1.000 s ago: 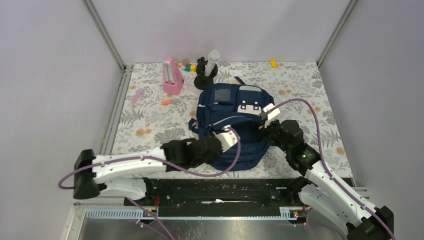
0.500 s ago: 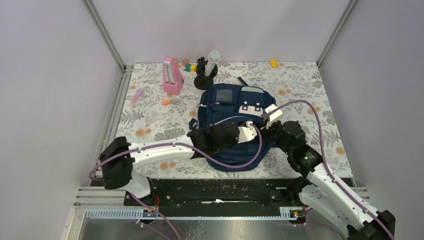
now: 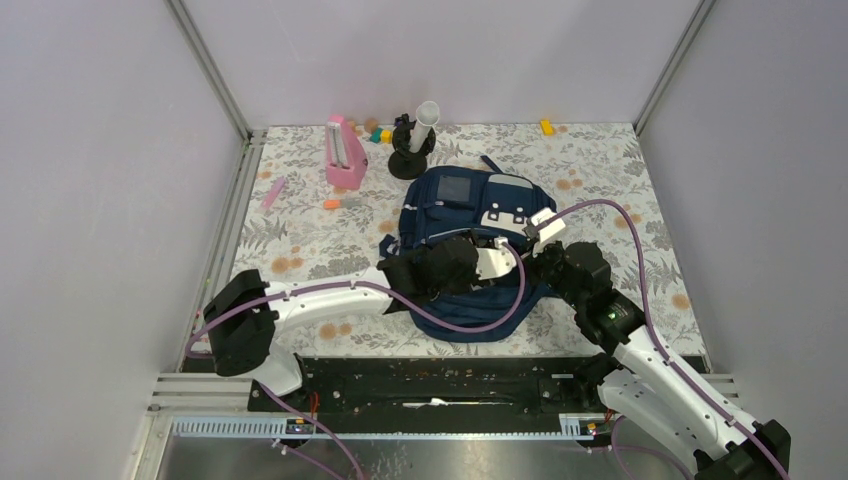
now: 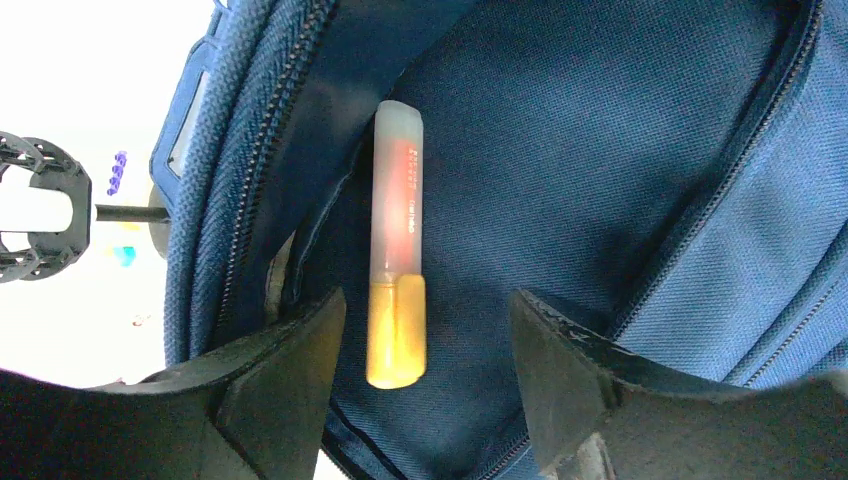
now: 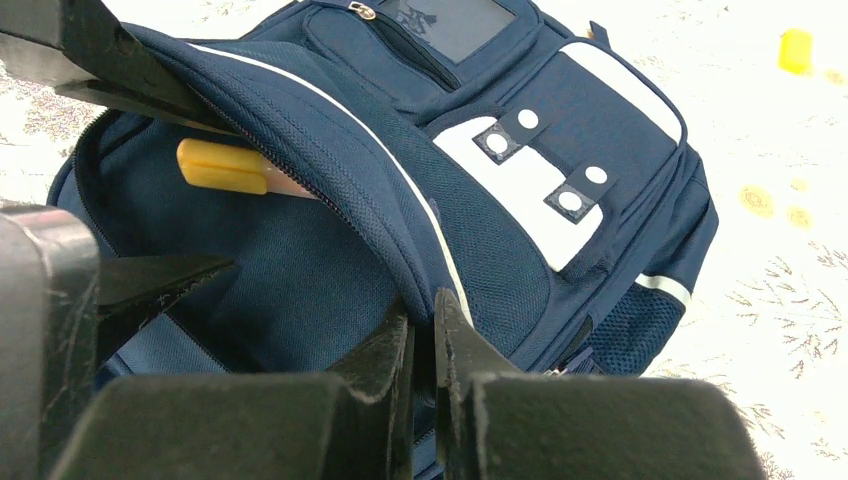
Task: Pack the student bag
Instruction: Place the stationery in the student bag.
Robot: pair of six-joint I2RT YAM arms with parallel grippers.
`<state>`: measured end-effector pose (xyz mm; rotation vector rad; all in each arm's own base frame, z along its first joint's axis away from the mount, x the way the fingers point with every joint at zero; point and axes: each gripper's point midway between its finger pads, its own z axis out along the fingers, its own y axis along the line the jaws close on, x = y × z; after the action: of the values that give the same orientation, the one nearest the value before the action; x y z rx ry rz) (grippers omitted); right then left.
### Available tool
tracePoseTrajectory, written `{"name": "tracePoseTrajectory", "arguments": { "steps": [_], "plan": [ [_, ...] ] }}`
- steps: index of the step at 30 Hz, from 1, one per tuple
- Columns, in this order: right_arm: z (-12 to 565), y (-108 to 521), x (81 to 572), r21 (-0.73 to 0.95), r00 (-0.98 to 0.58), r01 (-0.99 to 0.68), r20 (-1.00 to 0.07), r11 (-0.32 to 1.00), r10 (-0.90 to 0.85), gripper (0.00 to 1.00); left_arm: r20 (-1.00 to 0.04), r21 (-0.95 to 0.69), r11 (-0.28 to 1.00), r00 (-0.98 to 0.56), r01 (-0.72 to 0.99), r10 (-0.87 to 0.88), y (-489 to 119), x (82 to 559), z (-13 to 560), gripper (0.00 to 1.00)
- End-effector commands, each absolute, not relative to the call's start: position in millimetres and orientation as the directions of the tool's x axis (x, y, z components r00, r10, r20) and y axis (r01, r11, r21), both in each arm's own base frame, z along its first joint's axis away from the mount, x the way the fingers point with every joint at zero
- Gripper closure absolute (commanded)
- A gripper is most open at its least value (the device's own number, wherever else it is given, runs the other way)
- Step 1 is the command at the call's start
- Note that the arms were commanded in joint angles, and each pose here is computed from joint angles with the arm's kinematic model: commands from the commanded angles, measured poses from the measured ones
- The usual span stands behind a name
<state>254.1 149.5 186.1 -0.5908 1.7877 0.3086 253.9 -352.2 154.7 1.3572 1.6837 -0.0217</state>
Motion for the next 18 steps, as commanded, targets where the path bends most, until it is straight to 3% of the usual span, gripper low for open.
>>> {"name": "tracePoseTrajectory", "arguments": {
  "steps": [1, 9, 18],
  "plan": [
    [232.9, 149.9, 266.7, -0.076, -0.083, -0.494, -0.987, 0.866, -0.134, 1.0, -0.721, 0.518, 0.448, 0.09, 0.729, 0.687, -353.6, 263.5, 181.8, 0.33],
    [233.0, 148.8, 267.6, -0.078, -0.082, -0.488, -0.987, 0.869, -0.135, 1.0, -0.792, 0.411, 0.48, 0.043, 0.775, 0.609, -341.8, 233.6, 200.5, 0.3],
    [231.0, 151.5, 267.8, -0.074, -0.088, -0.498, -0.987, 0.864, -0.135, 1.0, -0.84, 0.179, 0.528, -0.15, 0.83, 0.522, -314.3, 190.7, 202.5, 0.29]
  ]
}}
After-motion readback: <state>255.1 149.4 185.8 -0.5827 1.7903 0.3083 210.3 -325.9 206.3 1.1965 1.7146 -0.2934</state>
